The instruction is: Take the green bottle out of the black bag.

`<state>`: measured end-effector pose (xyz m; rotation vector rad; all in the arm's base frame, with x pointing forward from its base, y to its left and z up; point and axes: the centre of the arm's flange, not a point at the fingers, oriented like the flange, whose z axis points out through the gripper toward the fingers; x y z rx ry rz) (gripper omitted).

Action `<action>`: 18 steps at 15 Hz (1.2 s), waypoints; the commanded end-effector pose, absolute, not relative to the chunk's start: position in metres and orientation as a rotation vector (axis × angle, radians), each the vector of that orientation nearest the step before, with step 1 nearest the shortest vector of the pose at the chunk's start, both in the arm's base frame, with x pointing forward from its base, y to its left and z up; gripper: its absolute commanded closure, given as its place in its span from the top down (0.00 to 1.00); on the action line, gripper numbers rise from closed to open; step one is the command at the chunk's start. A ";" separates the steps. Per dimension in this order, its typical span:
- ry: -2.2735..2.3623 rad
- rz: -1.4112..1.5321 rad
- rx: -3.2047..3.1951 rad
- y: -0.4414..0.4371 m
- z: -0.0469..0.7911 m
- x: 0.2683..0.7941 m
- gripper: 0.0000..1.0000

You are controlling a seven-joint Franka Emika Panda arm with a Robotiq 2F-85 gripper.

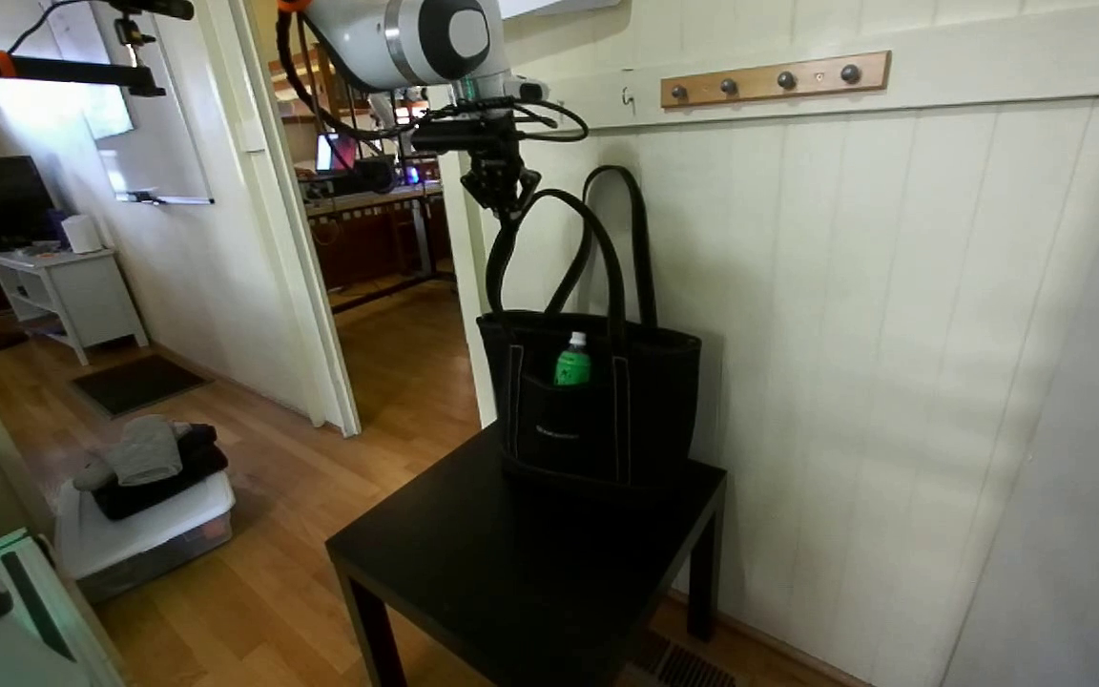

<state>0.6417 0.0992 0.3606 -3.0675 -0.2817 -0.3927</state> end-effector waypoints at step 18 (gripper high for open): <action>-0.282 0.461 -3.121 0.055 0.331 0.542 1.00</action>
